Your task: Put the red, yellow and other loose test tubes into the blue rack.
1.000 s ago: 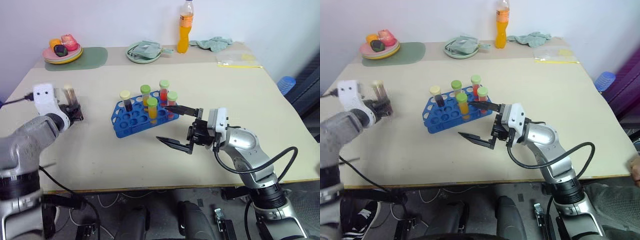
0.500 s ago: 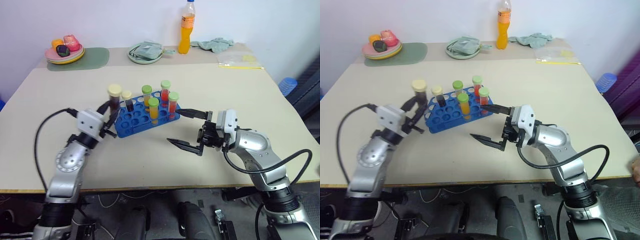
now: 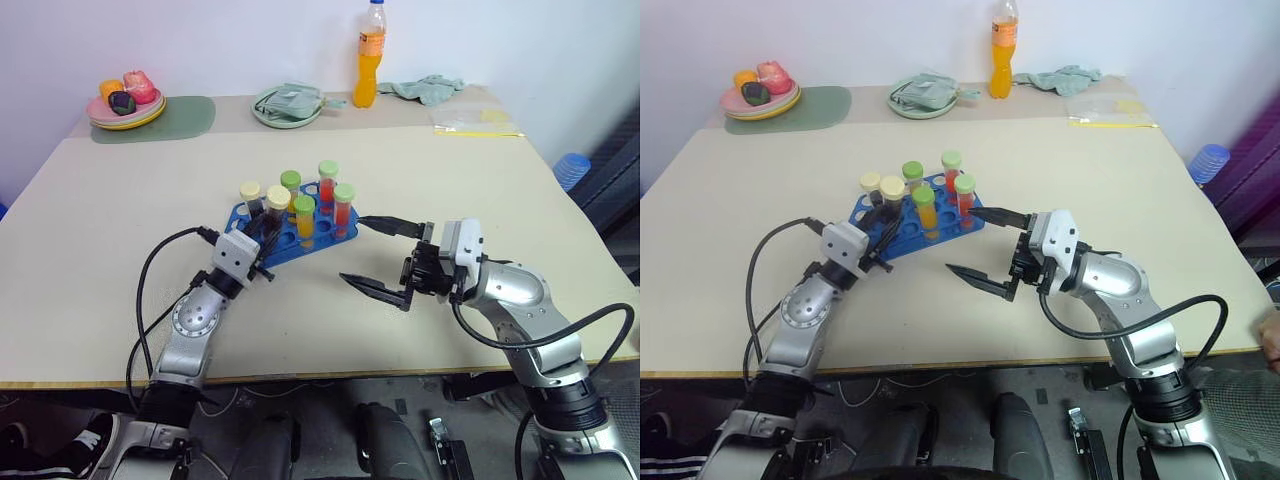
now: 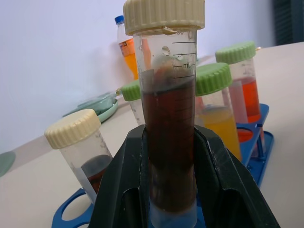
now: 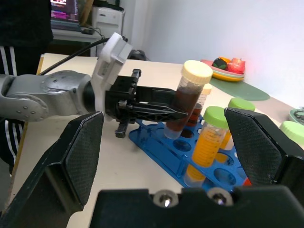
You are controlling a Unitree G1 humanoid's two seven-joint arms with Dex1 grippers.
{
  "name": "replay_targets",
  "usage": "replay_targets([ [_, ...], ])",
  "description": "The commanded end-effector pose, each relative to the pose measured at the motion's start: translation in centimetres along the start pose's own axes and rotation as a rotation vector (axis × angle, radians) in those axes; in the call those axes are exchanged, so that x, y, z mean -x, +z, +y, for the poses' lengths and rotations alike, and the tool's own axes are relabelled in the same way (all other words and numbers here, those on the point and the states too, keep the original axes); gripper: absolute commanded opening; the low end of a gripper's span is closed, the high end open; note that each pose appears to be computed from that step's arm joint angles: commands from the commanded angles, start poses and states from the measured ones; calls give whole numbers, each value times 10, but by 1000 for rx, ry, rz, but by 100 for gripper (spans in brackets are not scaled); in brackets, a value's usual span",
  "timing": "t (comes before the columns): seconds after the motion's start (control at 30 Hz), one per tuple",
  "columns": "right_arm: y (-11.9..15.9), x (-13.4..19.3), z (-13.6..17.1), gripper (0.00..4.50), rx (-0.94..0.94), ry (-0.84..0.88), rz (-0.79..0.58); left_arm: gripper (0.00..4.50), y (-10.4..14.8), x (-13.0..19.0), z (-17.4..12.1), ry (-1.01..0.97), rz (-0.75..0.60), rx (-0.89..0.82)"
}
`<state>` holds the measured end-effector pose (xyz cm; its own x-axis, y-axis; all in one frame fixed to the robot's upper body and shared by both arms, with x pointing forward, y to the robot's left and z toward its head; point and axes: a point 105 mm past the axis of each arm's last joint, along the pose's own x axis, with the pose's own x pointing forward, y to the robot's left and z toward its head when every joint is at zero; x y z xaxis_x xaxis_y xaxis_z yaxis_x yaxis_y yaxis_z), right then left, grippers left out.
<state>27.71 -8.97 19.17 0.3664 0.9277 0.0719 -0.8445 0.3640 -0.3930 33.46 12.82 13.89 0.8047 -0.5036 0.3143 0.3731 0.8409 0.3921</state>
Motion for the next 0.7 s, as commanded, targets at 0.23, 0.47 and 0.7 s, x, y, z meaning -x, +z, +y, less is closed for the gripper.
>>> replay_targets([
  [0.23, 14, 3, -6, 450, 73, -21, -20, 74, -6, 12, 0, 12, 27, -1],
  [0.47, 12, 1, -6, 450, 73, -22, -23, 74, -8, 3, 7, 56, 31, 17],
  [0.7, 13, 0, -6, 450, 80, -22, -26, 74, -15, 11, -1, 28, 55, 107],
])
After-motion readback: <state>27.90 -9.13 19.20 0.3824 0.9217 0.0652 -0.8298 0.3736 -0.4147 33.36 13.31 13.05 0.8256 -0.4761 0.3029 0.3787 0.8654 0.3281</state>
